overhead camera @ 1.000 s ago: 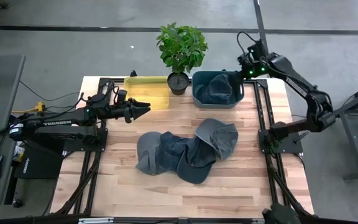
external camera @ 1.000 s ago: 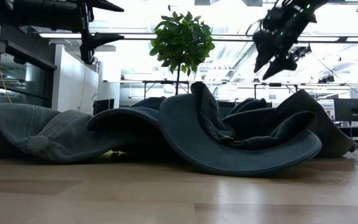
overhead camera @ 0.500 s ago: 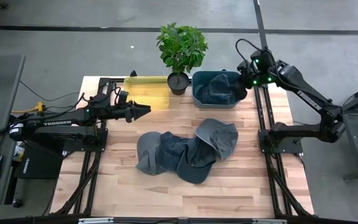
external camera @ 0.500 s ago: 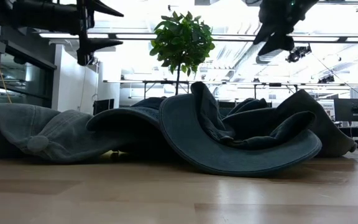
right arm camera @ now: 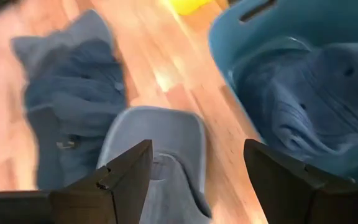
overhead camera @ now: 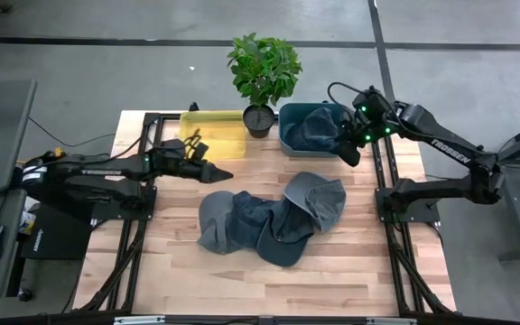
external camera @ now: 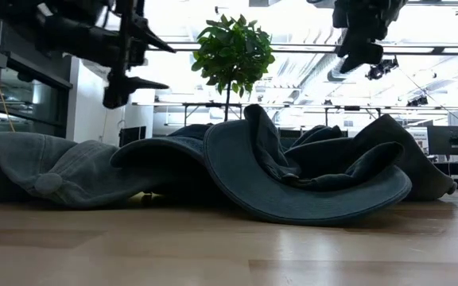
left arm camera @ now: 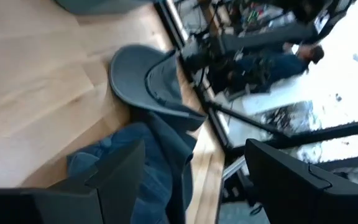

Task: Pick & Place hat
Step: Put the right blue cap into the blue bin

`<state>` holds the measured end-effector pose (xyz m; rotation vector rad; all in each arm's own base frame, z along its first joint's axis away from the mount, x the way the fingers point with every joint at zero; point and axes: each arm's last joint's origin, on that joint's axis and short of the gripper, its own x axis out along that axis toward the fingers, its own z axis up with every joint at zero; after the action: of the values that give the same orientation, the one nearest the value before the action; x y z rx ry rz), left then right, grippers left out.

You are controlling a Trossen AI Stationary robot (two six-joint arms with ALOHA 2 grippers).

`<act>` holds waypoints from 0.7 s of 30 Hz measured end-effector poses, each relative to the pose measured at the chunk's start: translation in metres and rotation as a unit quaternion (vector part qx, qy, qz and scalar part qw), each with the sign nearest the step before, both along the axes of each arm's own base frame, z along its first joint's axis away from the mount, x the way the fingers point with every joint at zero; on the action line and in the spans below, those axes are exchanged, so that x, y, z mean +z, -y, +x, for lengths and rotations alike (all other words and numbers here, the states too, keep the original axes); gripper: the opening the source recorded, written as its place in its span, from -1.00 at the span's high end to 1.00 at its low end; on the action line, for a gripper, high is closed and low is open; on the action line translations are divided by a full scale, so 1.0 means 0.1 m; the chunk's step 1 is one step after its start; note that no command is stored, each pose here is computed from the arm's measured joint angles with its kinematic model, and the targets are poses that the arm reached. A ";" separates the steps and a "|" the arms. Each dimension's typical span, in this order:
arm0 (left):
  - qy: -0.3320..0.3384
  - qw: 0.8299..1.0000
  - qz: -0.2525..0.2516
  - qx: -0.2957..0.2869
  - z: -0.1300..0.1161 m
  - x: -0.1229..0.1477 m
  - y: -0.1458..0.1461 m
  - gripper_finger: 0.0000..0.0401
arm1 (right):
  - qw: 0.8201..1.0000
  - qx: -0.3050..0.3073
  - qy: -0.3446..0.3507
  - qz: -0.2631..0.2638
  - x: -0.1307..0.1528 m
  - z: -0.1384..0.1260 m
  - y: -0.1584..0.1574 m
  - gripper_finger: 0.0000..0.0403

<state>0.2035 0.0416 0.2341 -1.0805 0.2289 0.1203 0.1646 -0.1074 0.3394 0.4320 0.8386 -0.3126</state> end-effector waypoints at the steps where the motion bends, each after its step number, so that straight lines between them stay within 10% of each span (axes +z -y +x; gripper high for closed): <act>1: -0.004 1.000 0.008 -0.007 0.04 0.02 0.01 -0.37 | 1.000 -0.003 -0.007 -0.005 -0.03 -0.01 -0.02 -0.23; 21: -0.118 0.979 0.129 -0.101 0.76 0.32 0.11 -0.37 | 0.993 -0.069 0.067 0.074 -0.77 -0.41 -0.60 -0.23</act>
<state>0.2795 0.0303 0.2660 -0.7778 0.5211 0.0918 0.1238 -0.0477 0.2628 0.6452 0.7039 -0.3469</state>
